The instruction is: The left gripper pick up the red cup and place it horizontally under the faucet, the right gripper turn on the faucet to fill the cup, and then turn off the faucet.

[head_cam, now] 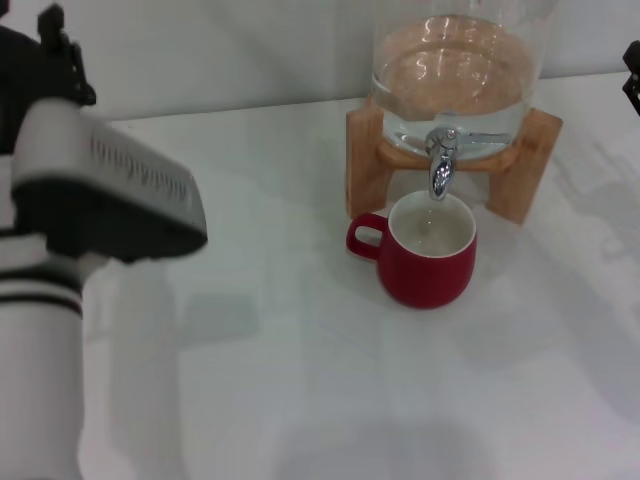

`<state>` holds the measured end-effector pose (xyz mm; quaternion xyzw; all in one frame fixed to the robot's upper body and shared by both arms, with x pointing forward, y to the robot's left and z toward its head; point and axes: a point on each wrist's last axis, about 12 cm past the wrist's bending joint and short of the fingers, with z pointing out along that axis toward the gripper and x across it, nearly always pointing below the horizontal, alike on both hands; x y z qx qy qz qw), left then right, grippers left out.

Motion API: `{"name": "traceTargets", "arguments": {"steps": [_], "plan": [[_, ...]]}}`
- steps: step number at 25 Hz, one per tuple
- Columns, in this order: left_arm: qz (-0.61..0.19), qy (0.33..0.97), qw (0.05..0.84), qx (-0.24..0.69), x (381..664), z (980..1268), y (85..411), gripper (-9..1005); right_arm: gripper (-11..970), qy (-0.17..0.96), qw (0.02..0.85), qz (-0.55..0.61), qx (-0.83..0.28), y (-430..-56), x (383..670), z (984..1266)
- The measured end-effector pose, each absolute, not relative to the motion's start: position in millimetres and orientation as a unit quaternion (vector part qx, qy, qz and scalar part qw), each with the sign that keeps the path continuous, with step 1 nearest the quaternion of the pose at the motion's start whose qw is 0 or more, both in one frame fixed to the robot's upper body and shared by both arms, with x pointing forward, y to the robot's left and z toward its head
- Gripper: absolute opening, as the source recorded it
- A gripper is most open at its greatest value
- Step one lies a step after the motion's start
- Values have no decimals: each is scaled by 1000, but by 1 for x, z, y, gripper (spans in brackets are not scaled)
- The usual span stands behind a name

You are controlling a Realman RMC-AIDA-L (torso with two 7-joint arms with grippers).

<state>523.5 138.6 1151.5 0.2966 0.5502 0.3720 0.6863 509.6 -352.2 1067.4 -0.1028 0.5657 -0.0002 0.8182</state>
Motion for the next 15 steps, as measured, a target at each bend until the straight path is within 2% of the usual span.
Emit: {"name": "traceTargets", "arguments": {"steps": [2,4,8,15], "plan": [[368,538,701,291,521,1149,138,441,617,567,817,0,-103,-352,510,1067],[307,503,774,230,509,1136,146,442,617,569,816,0,-102,-351,511,1067],[184,505,832,137,503,1125,161,444,617,571,814,0,-102,-351,512,1067],[13,529,848,41,495,1097,192,448,617,575,813,-13,-90,-358,511,1066]]}}
